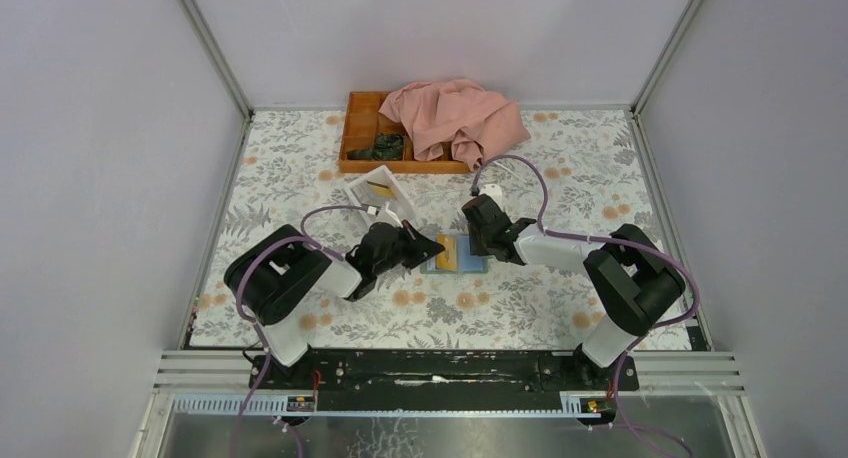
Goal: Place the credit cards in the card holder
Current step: Insert the credit card into the card holder.
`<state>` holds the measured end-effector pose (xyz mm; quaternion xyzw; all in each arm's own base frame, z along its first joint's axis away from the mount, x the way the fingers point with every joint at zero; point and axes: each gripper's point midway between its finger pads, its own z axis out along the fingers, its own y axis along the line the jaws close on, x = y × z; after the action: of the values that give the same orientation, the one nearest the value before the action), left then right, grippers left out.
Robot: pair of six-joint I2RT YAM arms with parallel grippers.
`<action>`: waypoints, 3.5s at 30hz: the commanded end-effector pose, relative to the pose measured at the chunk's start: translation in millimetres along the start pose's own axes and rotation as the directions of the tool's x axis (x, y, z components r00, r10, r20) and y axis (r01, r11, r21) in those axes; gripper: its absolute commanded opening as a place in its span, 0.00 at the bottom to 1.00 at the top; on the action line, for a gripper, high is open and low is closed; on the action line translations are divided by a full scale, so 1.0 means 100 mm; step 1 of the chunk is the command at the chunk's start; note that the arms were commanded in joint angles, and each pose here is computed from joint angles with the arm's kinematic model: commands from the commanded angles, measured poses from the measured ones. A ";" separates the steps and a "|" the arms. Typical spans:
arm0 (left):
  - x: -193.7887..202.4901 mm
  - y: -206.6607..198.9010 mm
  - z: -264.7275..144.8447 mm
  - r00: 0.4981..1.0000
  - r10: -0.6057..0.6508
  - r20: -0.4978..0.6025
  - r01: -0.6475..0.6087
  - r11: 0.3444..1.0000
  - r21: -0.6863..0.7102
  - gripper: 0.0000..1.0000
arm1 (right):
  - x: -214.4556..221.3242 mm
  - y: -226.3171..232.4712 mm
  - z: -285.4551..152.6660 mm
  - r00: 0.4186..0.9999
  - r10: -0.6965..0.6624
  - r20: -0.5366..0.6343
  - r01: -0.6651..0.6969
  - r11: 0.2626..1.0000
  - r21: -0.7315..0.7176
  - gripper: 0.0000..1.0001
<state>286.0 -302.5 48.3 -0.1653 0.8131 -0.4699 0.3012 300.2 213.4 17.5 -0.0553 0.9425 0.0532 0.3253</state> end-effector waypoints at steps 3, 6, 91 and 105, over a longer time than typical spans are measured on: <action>0.01 0.01 0.07 1.000 0.024 0.003 -0.024 1.000 -0.005 0.00 | -0.06 0.00 -0.01 1.000 0.019 0.015 -0.019 1.000 -0.005 0.33; 0.02 0.01 0.09 1.000 0.025 -0.001 -0.025 1.000 -0.008 0.00 | -0.06 0.00 -0.01 1.000 0.021 0.015 -0.021 1.000 -0.005 0.33; 0.16 0.23 0.22 0.983 -0.179 -0.041 0.169 0.967 -0.189 0.00 | -0.03 -0.04 -0.07 0.999 0.032 0.018 -0.032 0.999 -0.005 0.35; 0.23 0.21 0.25 0.980 -0.186 -0.074 0.174 0.974 -0.148 0.00 | -0.01 -0.05 -0.05 0.999 0.030 0.017 -0.030 1.000 -0.002 0.35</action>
<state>293.6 -319.8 25.6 -0.2467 0.8277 -0.4496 0.2277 297.3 209.3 15.6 -0.0494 0.9427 0.0553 0.3254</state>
